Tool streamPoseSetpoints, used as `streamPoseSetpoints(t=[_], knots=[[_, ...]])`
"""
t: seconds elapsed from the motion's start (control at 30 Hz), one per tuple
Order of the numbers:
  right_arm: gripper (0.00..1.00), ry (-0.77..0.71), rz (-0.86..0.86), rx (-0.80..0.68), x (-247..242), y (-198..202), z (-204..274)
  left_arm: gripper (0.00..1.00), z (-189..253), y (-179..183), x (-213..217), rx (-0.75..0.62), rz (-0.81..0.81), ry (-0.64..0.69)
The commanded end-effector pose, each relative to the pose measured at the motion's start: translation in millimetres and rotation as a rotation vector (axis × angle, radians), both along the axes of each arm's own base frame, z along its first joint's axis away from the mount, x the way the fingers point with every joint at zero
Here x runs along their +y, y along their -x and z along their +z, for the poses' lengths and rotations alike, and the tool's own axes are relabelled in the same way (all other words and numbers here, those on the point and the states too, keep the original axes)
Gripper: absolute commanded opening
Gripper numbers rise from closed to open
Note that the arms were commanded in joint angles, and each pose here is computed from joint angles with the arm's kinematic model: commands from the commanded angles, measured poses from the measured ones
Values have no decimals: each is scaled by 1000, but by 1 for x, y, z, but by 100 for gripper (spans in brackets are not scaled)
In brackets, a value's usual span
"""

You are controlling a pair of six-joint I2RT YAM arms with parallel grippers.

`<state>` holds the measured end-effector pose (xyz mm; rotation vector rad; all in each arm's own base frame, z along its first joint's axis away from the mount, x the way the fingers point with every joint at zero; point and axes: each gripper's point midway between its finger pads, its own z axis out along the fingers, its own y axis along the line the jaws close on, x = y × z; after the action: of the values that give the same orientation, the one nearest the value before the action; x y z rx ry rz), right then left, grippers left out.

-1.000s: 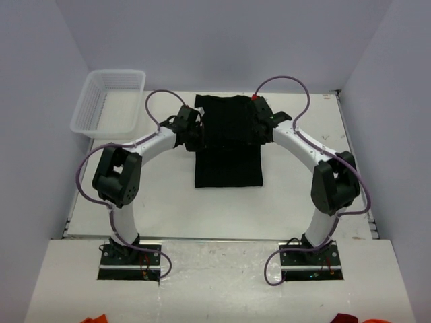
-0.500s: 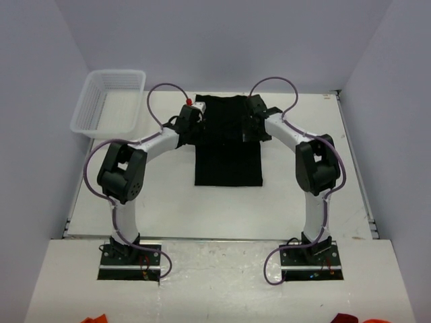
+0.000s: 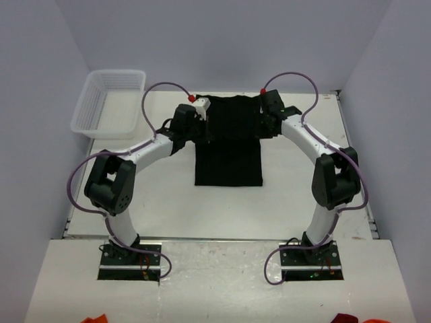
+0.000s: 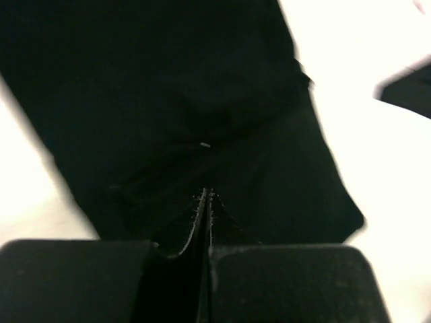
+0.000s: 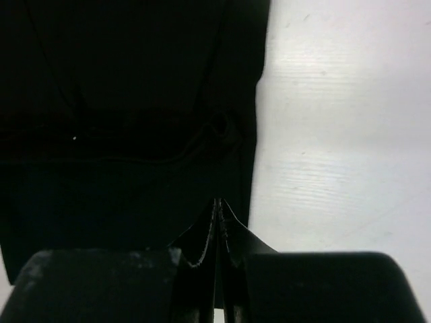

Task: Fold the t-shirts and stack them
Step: Fold the folded rectangular tshirt in 1/3 of the way

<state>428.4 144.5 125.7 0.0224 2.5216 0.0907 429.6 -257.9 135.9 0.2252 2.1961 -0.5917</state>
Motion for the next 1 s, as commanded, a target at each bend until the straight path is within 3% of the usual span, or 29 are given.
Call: streamPoseSetpoints(t=[0.0,0.4,0.67,0.8,0.97], knots=[[0,-189,45,57,31,1,-13,0,-3,35,-60,80,-299,250],[0,-197,113,182,50,-20,-48,0,-59,5,-71,170,-295,258],[0,-134,83,235,43,-27,-80,0,-75,-21,-45,164,-233,216],[0,-66,33,204,31,-40,-80,0,-83,-37,-20,163,-187,219],[0,8,-50,47,8,-52,-51,0,-100,-54,3,171,-152,214]])
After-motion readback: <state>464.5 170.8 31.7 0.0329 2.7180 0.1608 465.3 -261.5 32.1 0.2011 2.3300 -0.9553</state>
